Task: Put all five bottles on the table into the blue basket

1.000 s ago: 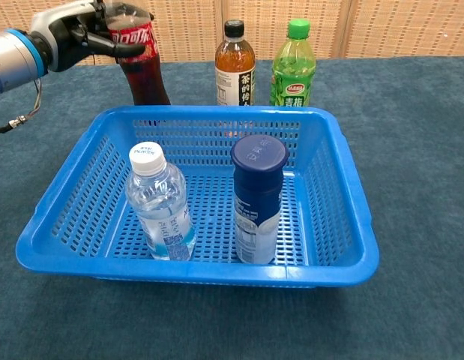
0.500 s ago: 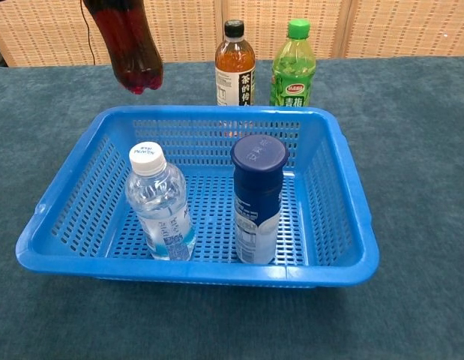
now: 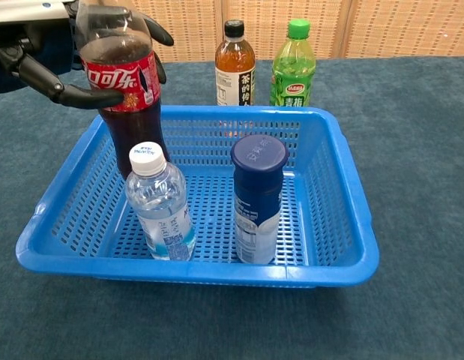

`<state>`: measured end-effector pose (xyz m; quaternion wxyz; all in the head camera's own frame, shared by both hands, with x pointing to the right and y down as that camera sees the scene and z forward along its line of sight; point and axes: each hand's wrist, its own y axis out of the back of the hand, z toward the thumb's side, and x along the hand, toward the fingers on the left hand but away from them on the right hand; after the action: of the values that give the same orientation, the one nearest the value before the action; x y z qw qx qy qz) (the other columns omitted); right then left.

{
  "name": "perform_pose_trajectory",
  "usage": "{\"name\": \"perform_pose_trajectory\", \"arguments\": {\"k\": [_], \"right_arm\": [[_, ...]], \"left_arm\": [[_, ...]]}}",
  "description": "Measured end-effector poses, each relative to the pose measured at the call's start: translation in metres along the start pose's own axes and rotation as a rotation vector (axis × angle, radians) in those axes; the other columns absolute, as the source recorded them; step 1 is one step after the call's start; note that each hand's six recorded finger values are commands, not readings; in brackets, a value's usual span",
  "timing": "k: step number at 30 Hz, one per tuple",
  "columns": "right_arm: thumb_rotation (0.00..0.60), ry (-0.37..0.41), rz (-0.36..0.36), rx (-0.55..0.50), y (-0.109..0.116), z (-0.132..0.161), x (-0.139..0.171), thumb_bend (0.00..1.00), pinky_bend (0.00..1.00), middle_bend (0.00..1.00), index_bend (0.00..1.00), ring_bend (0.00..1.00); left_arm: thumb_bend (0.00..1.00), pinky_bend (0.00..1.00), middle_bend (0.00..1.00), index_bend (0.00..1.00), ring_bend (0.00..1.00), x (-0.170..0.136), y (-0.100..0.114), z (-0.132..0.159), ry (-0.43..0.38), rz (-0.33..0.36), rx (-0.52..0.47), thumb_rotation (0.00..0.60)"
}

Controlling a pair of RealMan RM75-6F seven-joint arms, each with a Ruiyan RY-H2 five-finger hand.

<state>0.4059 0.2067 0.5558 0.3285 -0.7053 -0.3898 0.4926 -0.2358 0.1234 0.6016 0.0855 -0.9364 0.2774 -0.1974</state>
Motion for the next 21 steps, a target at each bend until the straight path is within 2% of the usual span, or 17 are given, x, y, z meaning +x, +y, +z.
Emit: {"name": "perform_pose_trajectory", "arguments": {"k": [3,6,8,10,12,15,21], "right_arm": [[0.6,-0.001,-0.001,-0.002,0.001,-0.001,0.0,0.0,0.0,0.0,0.0,0.0],[0.6,-0.002,0.0,-0.002,0.001,-0.001,0.0,0.0,0.0,0.0,0.0,0.0],[0.6,-0.002,0.001,-0.001,0.001,-0.001,0.0,0.0,0.0,0.0,0.0,0.0],[0.6,-0.001,0.002,-0.001,0.0,-0.001,0.0,0.0,0.0,0.0,0.0,0.0],[0.6,-0.001,0.002,-0.001,0.0,-0.001,-0.001,0.0,0.0,0.0,0.0,0.0],[0.6,-0.003,0.003,-0.001,-0.001,-0.001,-0.001,0.0,0.0,0.0,0.0,0.0],[0.6,-0.012,-0.004,-0.009,0.0,-0.004,-0.004,0.0,0.0,0.0,0.0,0.0]], "left_arm": [[0.48,0.4,0.44,0.46,0.31,0.001,-0.003,-0.011,0.025,0.017,0.014,0.6],[0.46,0.35,0.41,0.43,0.28,0.002,-0.008,-0.028,0.067,0.022,0.02,0.6],[0.43,0.26,0.33,0.34,0.21,0.002,-0.012,-0.039,0.093,0.016,0.028,0.6],[0.37,0.09,0.11,0.1,0.06,0.001,-0.017,-0.047,0.115,-0.002,0.038,0.6],[0.31,0.0,0.0,0.0,0.0,-0.001,-0.021,-0.051,0.125,-0.03,0.053,0.6],[0.25,0.0,0.0,0.0,0.0,-0.005,-0.021,-0.052,0.121,-0.049,0.065,0.6],[0.24,0.0,0.0,0.0,0.0,-0.01,-0.002,-0.041,0.057,0.029,0.076,0.6]]}}
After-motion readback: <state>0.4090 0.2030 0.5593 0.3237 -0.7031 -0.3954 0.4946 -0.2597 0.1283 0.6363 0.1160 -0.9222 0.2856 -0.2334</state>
